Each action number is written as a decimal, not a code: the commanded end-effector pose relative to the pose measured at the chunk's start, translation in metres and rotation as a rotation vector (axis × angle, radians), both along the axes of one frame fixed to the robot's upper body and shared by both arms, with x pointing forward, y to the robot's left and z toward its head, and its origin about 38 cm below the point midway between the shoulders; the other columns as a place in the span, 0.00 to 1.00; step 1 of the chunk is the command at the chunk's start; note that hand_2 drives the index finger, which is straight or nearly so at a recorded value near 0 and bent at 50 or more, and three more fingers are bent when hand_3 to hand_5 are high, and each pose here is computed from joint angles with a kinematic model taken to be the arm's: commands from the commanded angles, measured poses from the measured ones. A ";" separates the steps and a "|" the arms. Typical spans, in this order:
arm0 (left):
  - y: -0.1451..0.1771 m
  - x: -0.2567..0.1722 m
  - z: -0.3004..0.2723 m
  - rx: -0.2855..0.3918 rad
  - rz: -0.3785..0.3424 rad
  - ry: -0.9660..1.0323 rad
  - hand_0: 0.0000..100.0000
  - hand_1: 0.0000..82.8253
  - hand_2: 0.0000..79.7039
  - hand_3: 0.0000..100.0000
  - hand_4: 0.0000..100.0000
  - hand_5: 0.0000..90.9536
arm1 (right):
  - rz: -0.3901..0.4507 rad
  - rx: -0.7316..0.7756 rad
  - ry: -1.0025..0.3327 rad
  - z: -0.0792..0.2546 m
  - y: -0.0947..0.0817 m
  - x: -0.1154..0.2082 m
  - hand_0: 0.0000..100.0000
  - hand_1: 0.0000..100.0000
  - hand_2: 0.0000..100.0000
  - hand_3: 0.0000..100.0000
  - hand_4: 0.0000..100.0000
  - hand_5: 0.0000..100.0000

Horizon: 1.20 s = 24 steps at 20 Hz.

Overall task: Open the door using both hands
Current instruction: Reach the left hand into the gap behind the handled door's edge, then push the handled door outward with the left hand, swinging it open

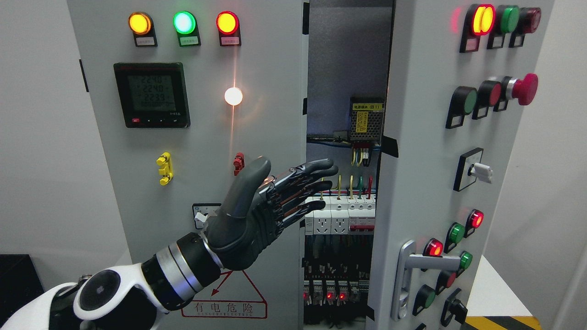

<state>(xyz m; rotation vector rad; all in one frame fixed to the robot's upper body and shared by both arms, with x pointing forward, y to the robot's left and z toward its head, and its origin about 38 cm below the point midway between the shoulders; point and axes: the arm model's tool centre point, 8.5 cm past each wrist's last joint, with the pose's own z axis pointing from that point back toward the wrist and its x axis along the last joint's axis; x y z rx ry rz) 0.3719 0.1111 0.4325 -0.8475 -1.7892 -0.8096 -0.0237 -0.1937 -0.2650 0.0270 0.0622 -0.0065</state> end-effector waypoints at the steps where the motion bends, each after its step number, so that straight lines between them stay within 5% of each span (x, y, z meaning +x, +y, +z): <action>1: -0.038 0.004 0.024 -0.049 -0.101 0.047 0.00 0.00 0.00 0.00 0.00 0.00 | 0.040 0.001 -0.001 0.000 0.000 0.000 0.00 0.00 0.00 0.00 0.00 0.00; 24: -0.095 -0.009 0.026 0.014 -0.234 0.100 0.00 0.00 0.00 0.00 0.00 0.00 | 0.041 0.001 -0.001 0.000 0.000 0.000 0.00 0.00 0.00 0.00 0.00 0.00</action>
